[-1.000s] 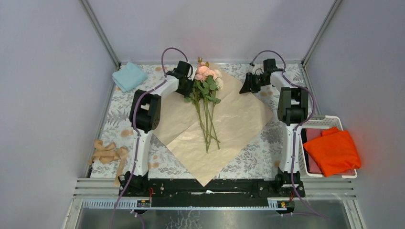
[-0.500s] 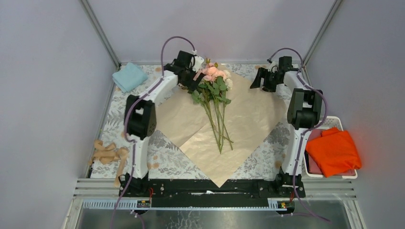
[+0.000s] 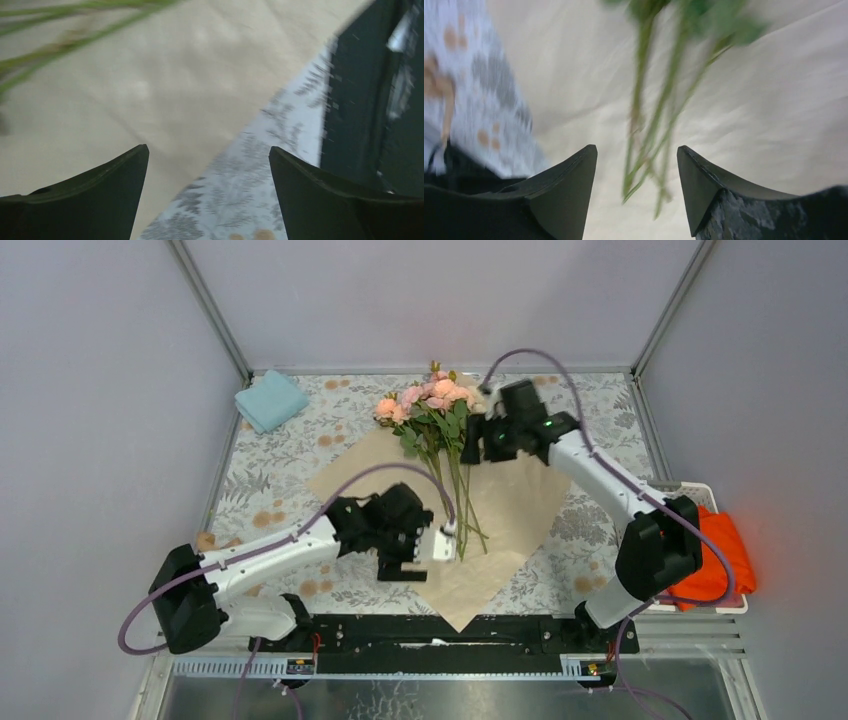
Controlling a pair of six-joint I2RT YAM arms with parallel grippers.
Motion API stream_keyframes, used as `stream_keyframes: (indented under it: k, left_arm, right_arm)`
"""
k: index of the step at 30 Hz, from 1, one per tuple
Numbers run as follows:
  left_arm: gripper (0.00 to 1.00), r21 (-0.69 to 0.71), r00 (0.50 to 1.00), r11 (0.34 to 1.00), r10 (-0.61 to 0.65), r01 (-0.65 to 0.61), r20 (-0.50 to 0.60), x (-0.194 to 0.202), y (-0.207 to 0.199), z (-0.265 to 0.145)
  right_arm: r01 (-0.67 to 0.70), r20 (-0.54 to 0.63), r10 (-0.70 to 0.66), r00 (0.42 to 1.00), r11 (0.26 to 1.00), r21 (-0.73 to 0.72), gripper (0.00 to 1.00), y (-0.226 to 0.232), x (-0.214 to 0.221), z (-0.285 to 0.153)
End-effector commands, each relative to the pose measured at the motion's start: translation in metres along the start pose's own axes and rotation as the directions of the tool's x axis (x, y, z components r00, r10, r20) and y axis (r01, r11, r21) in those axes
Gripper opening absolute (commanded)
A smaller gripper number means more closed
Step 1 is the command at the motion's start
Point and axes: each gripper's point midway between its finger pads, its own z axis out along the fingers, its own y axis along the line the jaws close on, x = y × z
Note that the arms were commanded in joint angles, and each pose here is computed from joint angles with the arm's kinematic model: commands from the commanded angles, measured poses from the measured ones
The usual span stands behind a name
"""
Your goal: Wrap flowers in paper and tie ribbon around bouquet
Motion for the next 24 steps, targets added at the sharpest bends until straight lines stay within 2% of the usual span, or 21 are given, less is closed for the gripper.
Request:
stream_keyframes:
  k: [1,5,9,12,15,19,24]
  left_arm:
    - [0.99,0.021,0.99,0.99,0.142,-0.143,0.02,0.008,-0.038,0.022]
    - [0.99,-0.062,0.971,0.97,0.239,-0.237,0.023,0.017,-0.03,0.039]
    - [0.99,-0.118,0.909,0.905,0.414,-0.408,0.035,0.029,-0.027,0.054]
    - [0.99,-0.17,0.862,0.853,0.506,-0.494,0.032,0.038,-0.024,0.066]
    - [0.99,-0.182,0.854,0.842,0.52,-0.508,0.024,0.042,-0.022,0.076]
    - [0.99,-0.127,0.854,0.847,0.52,-0.516,0.005,0.058,-0.03,0.09]
    - [0.94,-0.177,0.891,0.876,0.454,-0.449,-0.014,0.063,-0.022,0.1]
  right_arm:
    - [0.024,-0.251,-0.031,0.968,0.999,-0.031,0.68,0.051,0.095,0.003]
    - [-0.032,-0.337,-0.005,0.942,0.994,-0.104,0.67,0.067,0.145,0.007]
    - [-0.088,-0.397,0.027,0.918,0.987,-0.136,0.51,0.067,0.181,0.017]
    - [-0.117,-0.418,0.037,0.908,0.979,-0.169,0.45,0.072,0.197,0.021]
    - [-0.121,-0.444,0.057,0.894,0.986,-0.119,0.44,0.06,0.208,0.027]
    - [-0.109,-0.488,0.051,0.871,0.99,-0.091,0.42,0.053,0.221,0.029]
    - [-0.09,-0.484,0.038,0.874,0.992,-0.085,0.42,0.05,0.22,0.025]
